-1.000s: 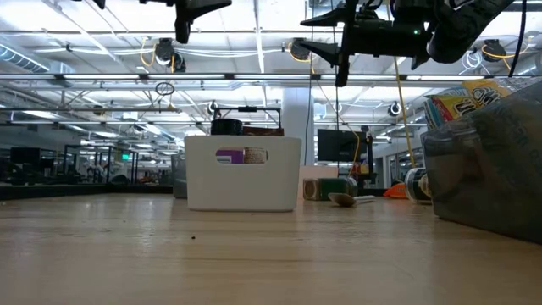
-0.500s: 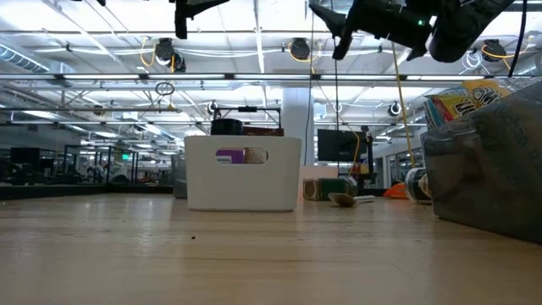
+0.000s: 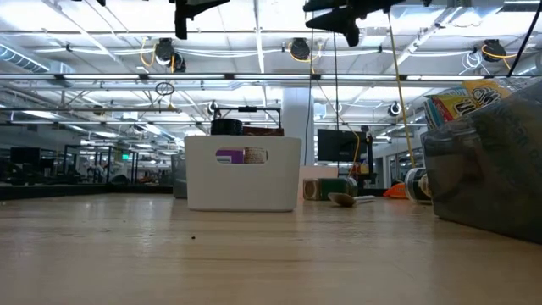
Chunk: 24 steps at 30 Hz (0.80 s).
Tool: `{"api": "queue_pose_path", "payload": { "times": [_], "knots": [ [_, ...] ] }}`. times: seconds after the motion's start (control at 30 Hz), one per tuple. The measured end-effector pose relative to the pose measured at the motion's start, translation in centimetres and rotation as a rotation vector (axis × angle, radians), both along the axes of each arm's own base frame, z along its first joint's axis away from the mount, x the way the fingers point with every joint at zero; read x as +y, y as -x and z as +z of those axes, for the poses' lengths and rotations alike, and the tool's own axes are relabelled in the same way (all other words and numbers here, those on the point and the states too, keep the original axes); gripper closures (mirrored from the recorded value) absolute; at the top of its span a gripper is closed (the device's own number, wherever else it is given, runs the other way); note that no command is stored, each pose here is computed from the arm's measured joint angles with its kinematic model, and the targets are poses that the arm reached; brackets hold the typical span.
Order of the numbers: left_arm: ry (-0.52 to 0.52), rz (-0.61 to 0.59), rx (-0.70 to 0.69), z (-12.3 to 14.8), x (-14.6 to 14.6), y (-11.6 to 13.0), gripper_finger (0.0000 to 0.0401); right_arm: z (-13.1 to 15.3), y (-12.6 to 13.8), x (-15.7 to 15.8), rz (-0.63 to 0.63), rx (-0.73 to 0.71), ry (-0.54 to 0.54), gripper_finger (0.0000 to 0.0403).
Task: Pick & Place Food Item
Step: Put the blue pattern spoon into the top black transparent bin
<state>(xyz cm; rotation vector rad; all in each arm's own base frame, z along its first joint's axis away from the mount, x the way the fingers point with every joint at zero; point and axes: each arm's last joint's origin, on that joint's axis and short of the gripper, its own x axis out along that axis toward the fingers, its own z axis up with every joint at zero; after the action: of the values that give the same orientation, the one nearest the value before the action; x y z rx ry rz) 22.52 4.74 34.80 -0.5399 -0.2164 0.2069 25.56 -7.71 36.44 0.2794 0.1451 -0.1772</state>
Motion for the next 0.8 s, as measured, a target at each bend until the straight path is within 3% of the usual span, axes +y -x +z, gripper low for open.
{"api": "queue_pose_path", "payload": {
  "times": [0.2,0.47,0.8],
  "knots": [
    [0.0,0.0,0.0,0.0,0.0,0.0,0.0226,0.9,0.6,-0.1,-0.003,0.24,0.064,0.0245],
    [0.001,-0.001,0.001,0.0,0.0,0.0,0.0226,-1.0,1.2,1.6,0.161,0.478,0.197,0.0245],
    [-0.003,0.001,0.002,0.0,0.0,0.0,0.0226,-6.6,-1.2,2.6,0.446,0.857,0.338,0.0245]
  ]
}}
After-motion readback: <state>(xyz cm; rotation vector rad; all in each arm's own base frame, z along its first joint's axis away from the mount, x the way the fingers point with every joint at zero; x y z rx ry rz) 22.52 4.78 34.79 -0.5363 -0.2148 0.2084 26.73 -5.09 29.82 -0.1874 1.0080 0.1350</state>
